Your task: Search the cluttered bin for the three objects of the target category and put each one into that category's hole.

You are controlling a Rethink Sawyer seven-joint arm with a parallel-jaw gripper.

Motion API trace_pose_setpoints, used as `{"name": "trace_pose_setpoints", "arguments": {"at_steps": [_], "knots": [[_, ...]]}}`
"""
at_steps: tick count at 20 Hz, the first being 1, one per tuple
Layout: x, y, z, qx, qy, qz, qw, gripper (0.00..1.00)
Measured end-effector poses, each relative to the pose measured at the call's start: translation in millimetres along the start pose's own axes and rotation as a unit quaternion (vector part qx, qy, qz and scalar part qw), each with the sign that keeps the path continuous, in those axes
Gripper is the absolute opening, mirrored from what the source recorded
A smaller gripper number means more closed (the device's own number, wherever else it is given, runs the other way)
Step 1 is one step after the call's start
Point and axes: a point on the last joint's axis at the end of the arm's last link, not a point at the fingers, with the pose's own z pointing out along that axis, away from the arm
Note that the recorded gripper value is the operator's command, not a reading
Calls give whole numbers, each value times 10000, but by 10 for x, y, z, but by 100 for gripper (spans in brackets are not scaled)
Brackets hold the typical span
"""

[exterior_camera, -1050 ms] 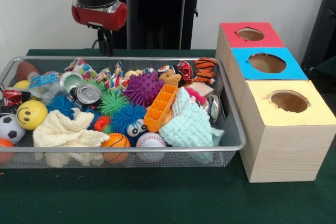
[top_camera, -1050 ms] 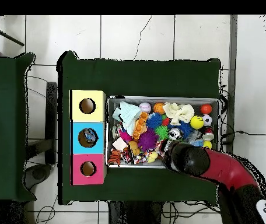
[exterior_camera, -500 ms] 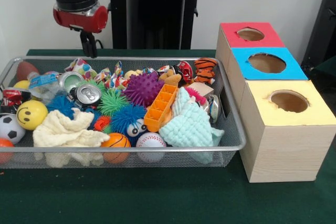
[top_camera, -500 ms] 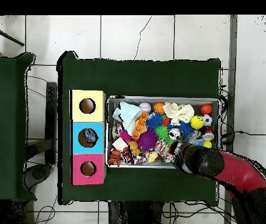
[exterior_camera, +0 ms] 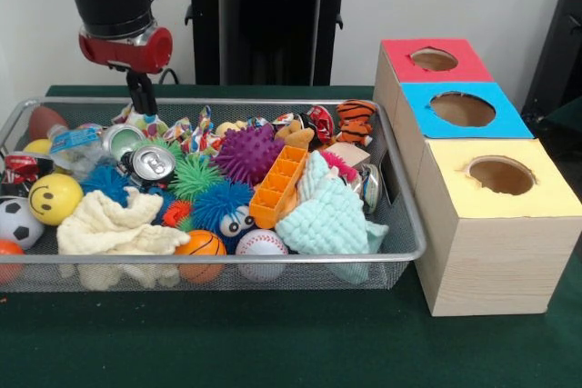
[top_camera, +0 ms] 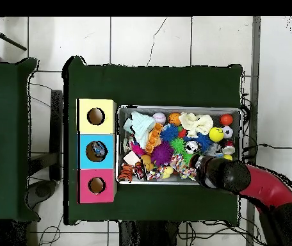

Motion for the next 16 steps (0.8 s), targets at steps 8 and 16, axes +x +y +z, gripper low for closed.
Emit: {"name": "trace_pose_setpoints", "arguments": {"at_steps": [8, 16], "knots": [[-60, -58, 22, -14, -87, -117, 9999, 0], [-61, -133, 18, 58, -37, -170, 9998, 0]]}}
